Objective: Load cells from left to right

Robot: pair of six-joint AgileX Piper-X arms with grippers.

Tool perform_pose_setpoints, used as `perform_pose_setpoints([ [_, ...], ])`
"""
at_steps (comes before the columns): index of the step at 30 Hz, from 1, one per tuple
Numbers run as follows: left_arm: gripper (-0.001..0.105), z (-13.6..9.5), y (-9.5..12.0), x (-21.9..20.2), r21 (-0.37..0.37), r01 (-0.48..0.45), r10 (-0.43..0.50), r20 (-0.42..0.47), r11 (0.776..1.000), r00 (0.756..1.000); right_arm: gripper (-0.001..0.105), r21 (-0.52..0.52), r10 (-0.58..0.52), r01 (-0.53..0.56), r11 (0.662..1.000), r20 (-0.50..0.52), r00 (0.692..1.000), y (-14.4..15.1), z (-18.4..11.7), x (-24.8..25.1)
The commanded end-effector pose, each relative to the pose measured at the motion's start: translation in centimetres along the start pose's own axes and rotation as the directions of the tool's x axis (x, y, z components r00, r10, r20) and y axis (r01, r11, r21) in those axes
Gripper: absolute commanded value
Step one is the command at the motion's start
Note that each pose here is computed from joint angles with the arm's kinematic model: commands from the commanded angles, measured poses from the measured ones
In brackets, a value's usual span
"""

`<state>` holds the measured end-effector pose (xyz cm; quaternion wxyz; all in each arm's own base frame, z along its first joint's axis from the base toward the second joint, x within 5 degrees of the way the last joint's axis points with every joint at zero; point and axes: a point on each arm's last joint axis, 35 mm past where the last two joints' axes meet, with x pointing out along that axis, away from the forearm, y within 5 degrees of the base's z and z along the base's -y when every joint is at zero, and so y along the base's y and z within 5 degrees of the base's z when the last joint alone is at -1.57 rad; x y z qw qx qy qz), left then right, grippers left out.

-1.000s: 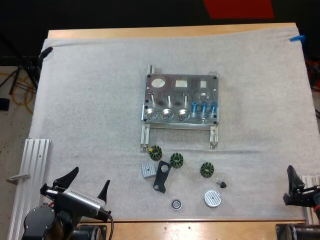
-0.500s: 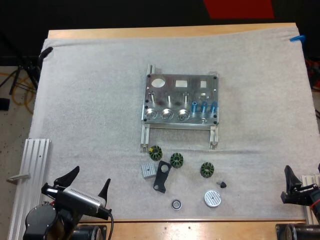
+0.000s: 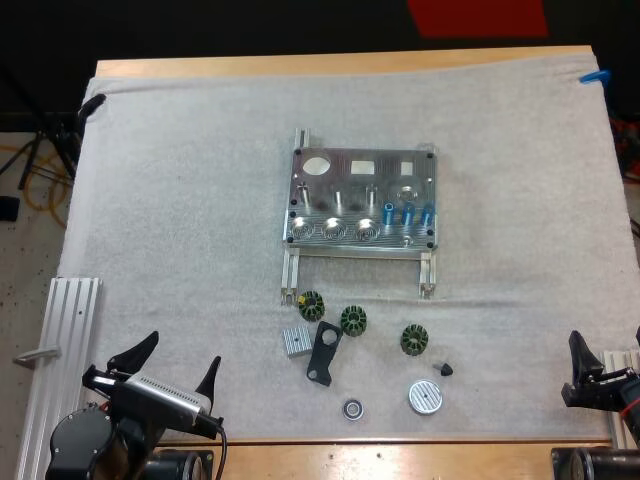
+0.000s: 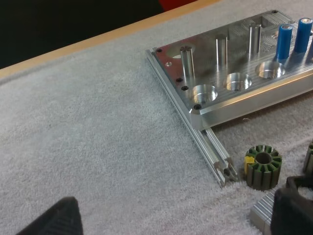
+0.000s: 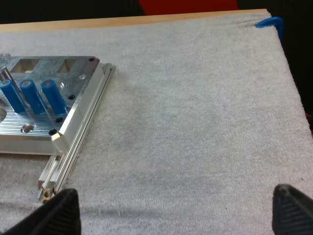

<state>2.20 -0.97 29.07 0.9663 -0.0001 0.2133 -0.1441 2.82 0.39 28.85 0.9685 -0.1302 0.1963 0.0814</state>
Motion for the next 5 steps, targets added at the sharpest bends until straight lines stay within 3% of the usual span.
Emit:
perform_pose_setpoints([
  [1, 0.076, 0.23, 0.06, 0.17, -0.014, 0.001, -0.001, 0.001, 1.0, 1.0, 0.077, -0.003, -0.003, 0.003, 1.0, 0.007, 1.0, -0.1, 0.31, 0.05],
  [5, 0.076, 0.23, 0.06, 0.17, -0.014, 0.001, -0.001, 0.001, 1.0, 1.0, 0.077, -0.003, -0.003, 0.003, 1.0, 0.007, 1.0, -0.1, 0.31, 0.05],
])
